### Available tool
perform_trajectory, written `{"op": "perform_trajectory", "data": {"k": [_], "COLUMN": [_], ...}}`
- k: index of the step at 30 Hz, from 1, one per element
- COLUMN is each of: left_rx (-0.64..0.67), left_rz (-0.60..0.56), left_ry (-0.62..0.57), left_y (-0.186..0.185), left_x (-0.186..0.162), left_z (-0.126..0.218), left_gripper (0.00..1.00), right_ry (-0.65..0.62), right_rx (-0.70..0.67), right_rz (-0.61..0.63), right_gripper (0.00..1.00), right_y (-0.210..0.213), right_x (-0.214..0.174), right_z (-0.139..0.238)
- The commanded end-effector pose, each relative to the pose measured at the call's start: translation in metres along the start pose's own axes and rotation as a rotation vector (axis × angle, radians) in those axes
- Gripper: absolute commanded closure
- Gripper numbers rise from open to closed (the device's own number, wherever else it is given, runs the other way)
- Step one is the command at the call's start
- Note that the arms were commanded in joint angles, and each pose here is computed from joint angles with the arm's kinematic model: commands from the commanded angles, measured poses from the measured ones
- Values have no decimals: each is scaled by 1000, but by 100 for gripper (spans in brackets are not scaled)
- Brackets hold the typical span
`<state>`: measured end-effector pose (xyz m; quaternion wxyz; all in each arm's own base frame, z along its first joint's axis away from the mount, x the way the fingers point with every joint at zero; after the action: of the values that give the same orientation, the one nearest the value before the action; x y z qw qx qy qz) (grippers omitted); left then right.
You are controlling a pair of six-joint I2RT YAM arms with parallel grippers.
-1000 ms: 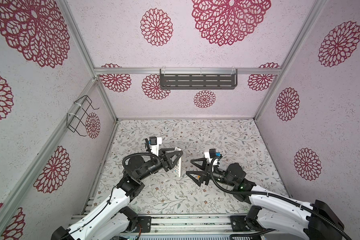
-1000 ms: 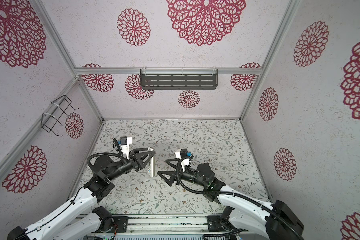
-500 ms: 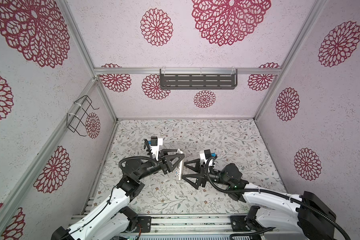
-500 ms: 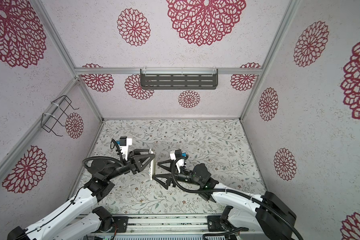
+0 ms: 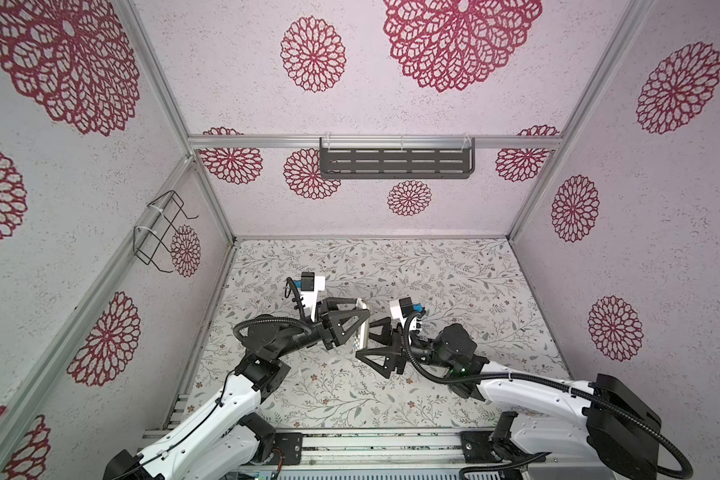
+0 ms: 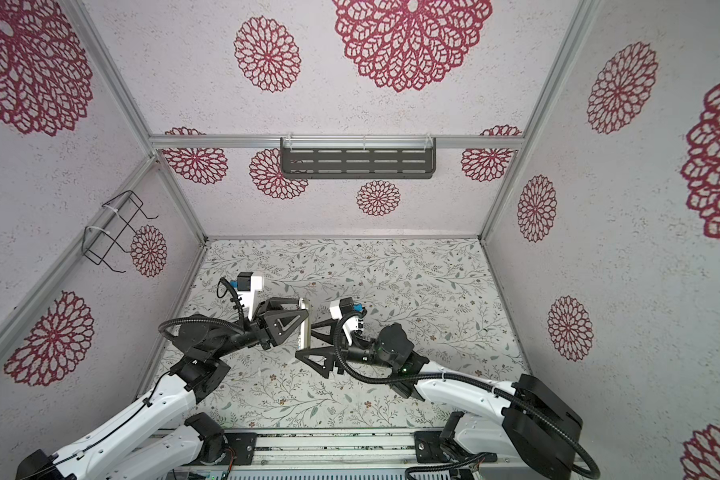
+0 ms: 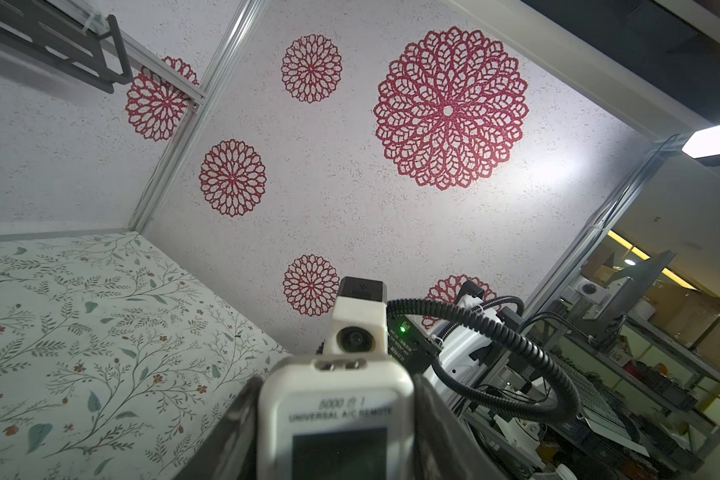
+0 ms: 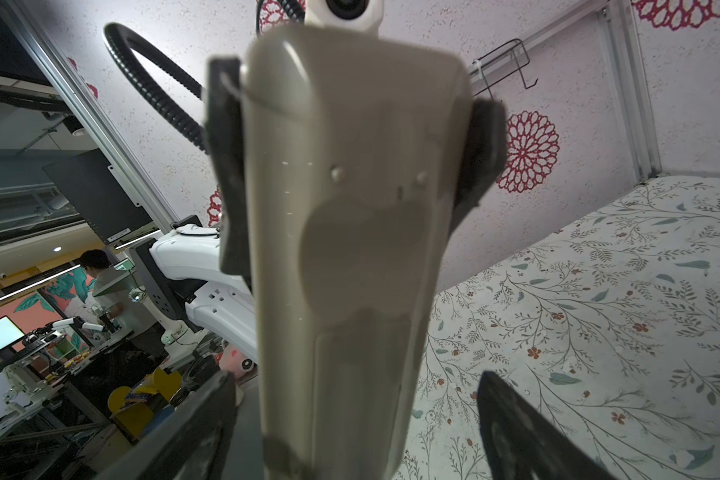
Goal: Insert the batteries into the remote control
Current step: 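Grasp the remote's lower body with the right gripper, holding it upright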
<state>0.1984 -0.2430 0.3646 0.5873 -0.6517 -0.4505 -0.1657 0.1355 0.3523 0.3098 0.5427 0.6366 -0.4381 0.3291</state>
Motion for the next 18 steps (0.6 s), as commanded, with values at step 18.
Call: {"op": "perform_trajectory", "data": {"k": [18], "left_rx": [-83], "left_rz": [-31], "left_ry": [-16], "left_y": [-20], "left_x": [8], "left_z": [2], "left_gripper": [68], "right_ry": [-39], "right_rx": [149], "right_rz": [71], "right_gripper": [24], "right_y": [34], "right_x": [21], "right_z": [-7]}}
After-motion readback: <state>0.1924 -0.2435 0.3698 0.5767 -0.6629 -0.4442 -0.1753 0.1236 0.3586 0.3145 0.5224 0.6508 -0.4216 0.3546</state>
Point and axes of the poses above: each gripper's point midway between its finger pads, its own z axis back along the fingers, its own y axis along the line the jaws close on, x = y × z, the point moved 1 cm from there along z, back along the fingers, and after that the axes turned 5 degrees about z, right-handed, at the moved point
